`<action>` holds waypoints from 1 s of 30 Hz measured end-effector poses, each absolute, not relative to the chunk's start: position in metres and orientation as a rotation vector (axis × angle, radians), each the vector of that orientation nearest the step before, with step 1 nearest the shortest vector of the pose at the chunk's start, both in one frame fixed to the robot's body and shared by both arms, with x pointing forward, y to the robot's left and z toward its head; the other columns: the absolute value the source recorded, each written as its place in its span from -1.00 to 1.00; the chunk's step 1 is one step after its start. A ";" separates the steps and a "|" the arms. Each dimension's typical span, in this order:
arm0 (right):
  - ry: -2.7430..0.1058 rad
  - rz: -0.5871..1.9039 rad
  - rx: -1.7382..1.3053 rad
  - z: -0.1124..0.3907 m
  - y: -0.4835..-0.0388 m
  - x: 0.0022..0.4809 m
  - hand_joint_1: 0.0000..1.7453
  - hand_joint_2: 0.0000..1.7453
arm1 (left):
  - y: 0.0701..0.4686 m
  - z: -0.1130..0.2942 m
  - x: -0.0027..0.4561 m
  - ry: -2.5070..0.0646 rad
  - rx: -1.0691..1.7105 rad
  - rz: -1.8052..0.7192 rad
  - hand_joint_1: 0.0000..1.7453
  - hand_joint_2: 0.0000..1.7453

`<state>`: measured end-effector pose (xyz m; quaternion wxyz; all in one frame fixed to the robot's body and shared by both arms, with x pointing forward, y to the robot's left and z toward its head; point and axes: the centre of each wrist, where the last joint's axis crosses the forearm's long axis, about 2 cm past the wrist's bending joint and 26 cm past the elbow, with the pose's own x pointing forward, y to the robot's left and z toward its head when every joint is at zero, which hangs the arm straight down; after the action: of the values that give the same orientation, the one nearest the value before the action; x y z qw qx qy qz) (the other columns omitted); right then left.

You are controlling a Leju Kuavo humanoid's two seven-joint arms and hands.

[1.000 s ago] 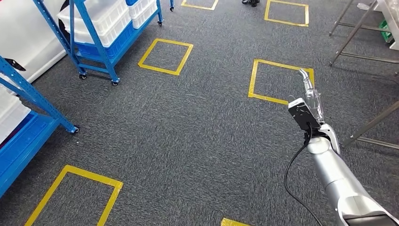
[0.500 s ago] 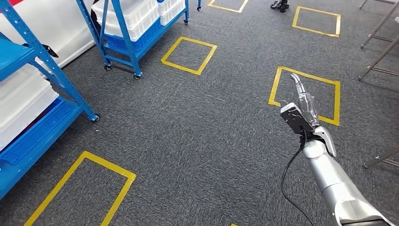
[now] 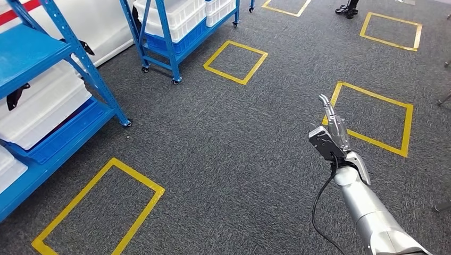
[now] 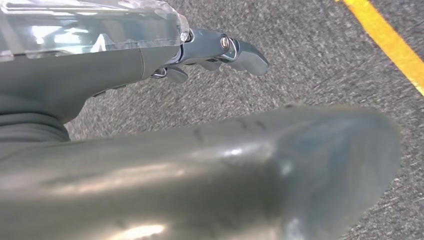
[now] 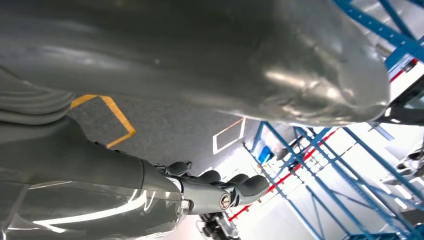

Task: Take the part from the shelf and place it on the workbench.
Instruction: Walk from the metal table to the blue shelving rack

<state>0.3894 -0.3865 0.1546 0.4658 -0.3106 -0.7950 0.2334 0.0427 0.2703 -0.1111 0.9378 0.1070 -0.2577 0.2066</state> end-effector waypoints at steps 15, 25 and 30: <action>-1.949 0.598 -0.710 0.152 -0.370 0.394 -1.00 -1.00 | 0.269 -0.111 0.040 -0.507 0.230 0.427 -1.00 -1.00; -1.934 0.586 -0.721 0.153 -0.368 0.397 -1.00 -1.00 | 0.262 -0.111 0.042 -0.507 0.210 0.432 -1.00 -1.00; -1.928 0.587 -0.716 0.152 -0.370 0.397 -1.00 -1.00 | 0.262 -0.111 0.042 -0.508 0.206 0.433 -1.00 -1.00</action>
<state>0.3965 -0.3697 0.1517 0.4807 -0.2938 -0.7904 0.2406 0.0422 0.2623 -0.1107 0.9397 0.1009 -0.2489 0.2119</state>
